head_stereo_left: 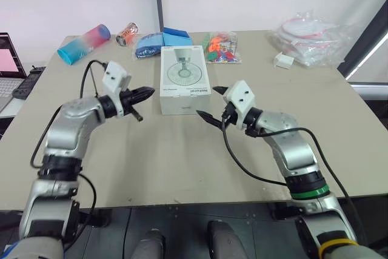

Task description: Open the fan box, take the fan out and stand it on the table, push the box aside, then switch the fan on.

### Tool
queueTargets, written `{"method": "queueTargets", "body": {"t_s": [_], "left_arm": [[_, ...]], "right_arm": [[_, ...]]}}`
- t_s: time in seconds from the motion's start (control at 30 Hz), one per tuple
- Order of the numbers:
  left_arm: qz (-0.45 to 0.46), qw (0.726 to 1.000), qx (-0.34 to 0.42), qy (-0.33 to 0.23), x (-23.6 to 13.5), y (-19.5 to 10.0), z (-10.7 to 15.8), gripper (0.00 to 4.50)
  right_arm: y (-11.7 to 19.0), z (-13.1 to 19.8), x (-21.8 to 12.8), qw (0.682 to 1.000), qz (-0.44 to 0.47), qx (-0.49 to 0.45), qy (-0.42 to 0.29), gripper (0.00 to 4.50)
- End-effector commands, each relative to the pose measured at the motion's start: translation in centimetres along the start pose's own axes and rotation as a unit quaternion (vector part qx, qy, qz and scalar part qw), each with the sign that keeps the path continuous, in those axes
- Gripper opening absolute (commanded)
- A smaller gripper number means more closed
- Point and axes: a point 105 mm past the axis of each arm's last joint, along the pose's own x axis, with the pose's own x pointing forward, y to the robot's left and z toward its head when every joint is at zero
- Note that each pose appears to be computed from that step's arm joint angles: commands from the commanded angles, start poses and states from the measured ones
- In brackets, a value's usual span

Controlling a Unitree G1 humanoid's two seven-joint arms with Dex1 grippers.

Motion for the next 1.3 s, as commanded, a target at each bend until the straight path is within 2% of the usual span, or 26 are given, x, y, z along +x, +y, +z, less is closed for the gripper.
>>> {"method": "queueTargets", "body": {"t_s": [0.03, 0.17, 0.33, 0.47, 0.67, 1.3], "left_arm": [[0.013, 0.999, 0.029, 0.010, 1.6, 1.5, 1.3, 0.14], [0.026, 0.999, 0.000, 0.019, 4.3, 2.6, 1.6, 0.14], [0.025, 0.999, 0.000, 0.035, 6.1, 2.8, 1.2, 0.14], [0.040, 0.996, -0.012, 0.081, 7.0, 2.9, -0.4, 0.14], [0.030, 0.993, -0.003, 0.114, 7.2, 2.6, -1.7, 0.14], [0.038, 0.994, 0.002, 0.105, 7.1, 2.8, -1.8, 0.14]], "right_arm": [[-0.4, 1.8, 0.9, 0.999, -0.011, -0.031, -0.024, 4.50], [0.1, 1.6, 2.5, 0.999, -0.017, -0.035, -0.017, 4.50], [-0.4, 1.7, 3.3, 0.999, -0.032, -0.030, -0.020, 4.50], [-1.4, 1.8, 3.9, 0.998, -0.055, -0.021, -0.023, 4.50], [-2.0, 1.9, 4.6, 0.997, -0.065, -0.023, -0.025, 4.50], [-1.9, 0.9, 6.9, 0.997, -0.051, -0.056, 0.002, 4.50]]}}
